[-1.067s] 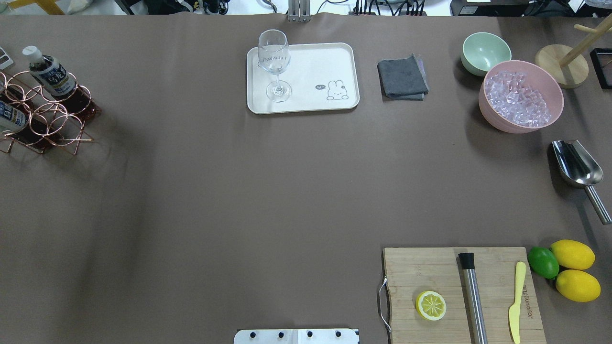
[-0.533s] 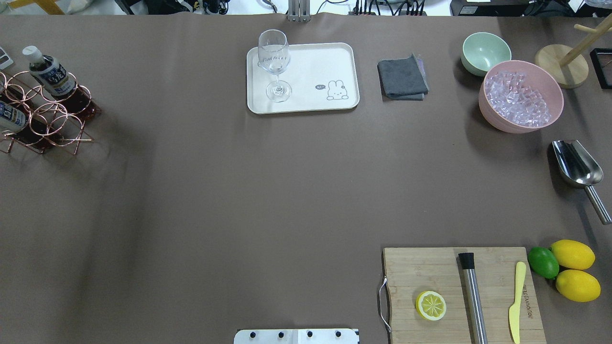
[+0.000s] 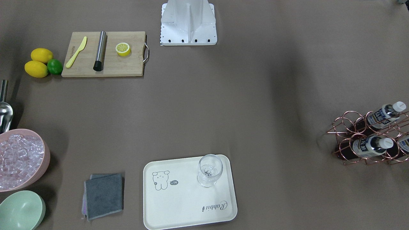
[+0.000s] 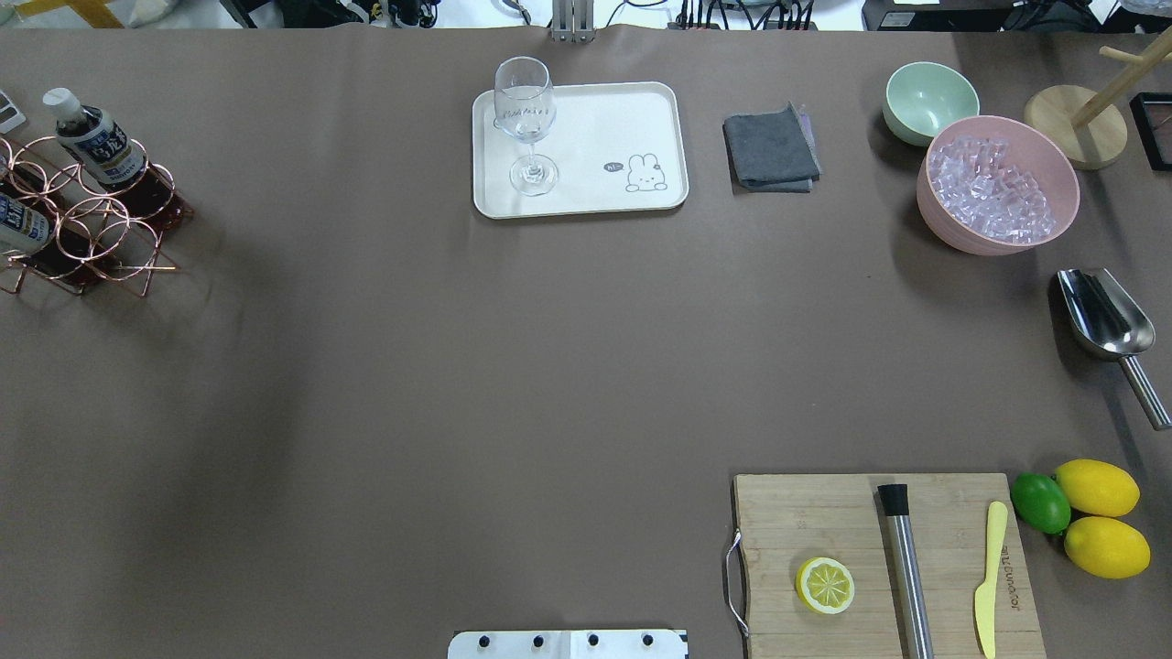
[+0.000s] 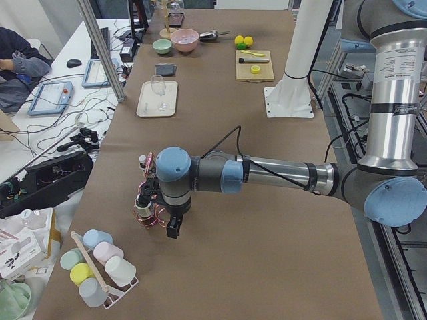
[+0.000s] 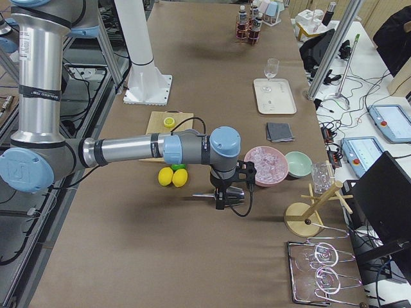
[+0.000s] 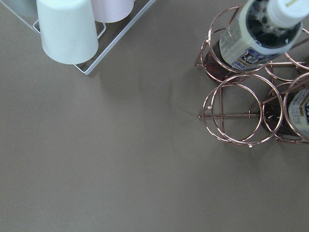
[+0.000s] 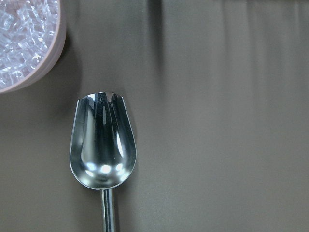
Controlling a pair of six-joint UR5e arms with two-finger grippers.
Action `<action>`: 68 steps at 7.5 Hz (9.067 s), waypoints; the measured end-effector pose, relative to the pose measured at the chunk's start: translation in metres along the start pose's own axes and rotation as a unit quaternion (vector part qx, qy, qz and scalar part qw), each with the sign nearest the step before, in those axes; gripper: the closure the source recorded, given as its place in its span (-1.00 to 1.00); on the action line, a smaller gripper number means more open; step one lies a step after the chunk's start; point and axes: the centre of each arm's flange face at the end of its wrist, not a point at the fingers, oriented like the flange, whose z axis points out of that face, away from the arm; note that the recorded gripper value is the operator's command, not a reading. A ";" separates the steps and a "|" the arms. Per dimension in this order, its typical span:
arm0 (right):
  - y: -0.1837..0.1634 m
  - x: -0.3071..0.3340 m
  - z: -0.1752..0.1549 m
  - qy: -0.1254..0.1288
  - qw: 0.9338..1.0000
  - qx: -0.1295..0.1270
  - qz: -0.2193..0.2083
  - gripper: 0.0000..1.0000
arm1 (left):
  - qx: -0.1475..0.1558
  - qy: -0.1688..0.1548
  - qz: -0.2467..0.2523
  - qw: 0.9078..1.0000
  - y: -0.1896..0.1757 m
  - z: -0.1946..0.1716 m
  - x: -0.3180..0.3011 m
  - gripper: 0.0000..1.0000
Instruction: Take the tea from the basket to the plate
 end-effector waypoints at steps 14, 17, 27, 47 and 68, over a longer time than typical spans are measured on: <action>-0.001 -0.009 -0.009 0.000 1.000 0.010 -0.007 -1.00 | 0.036 -0.010 0.571 0.820 -0.117 -0.065 0.140 -0.95; -0.001 -0.008 -0.007 0.000 1.000 0.008 -0.007 -1.00 | 0.035 -0.014 0.595 0.803 -0.131 -0.058 0.147 -0.85; -0.005 -0.008 -0.007 0.001 1.000 0.009 -0.013 -1.00 | 0.033 0.013 0.604 0.796 -0.133 -0.044 0.141 0.05; 0.004 -0.002 -0.010 -0.004 1.000 0.010 -0.020 -1.00 | 0.044 0.013 0.593 0.804 -0.150 -0.113 0.276 1.00; 0.012 -0.006 -0.029 -0.003 1.000 0.007 -0.017 -1.00 | 0.102 0.054 0.549 0.827 -0.098 -0.112 0.695 1.00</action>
